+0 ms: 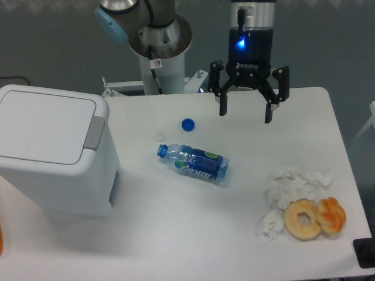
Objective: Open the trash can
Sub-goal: 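Move the open gripper toward the white trash bin's lid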
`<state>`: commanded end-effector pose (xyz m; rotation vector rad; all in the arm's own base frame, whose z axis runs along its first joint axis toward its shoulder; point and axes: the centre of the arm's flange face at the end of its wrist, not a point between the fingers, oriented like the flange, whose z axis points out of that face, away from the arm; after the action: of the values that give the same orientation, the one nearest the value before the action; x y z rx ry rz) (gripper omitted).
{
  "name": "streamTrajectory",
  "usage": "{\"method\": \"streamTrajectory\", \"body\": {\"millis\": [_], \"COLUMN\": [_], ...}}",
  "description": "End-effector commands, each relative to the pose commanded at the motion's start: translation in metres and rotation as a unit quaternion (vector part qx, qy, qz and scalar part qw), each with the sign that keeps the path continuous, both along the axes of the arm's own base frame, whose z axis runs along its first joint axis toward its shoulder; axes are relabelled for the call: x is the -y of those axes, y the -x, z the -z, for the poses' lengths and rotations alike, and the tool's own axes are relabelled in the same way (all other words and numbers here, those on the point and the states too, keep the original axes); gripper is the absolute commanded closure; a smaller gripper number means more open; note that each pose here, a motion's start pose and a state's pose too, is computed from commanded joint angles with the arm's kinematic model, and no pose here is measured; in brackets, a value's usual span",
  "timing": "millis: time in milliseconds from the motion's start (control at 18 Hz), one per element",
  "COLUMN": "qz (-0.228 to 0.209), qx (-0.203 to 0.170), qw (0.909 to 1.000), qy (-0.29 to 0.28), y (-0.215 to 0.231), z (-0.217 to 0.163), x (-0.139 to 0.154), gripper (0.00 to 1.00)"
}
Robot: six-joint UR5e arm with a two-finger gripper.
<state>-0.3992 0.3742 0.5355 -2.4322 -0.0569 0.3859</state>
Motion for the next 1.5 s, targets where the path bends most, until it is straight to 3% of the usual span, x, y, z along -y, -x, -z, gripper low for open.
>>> {"method": "streamTrajectory", "body": {"millis": [278,556,1056,1333,1500], "qz": [-0.040,-0.050,-0.098,-0.091,-0.113], "qx": [0.031,0.041,0.135,0.143,0.169], "qw": [0.9985,0.9976,0.9833,0.9830,0.9759], "qy": [-0.018,-0.026,-0.072,-0.070,-0.078], "y": [-0.003,-0.007,-0.037,-0.046,-0.051], "z": [-0.004,-0.007,-0.011,-0.008,-0.007], "x": [0.000,-0.002,-0.039,-0.050,-0.053], "gripper": [0.00,0.00,0.00,0.00,0.00]}}
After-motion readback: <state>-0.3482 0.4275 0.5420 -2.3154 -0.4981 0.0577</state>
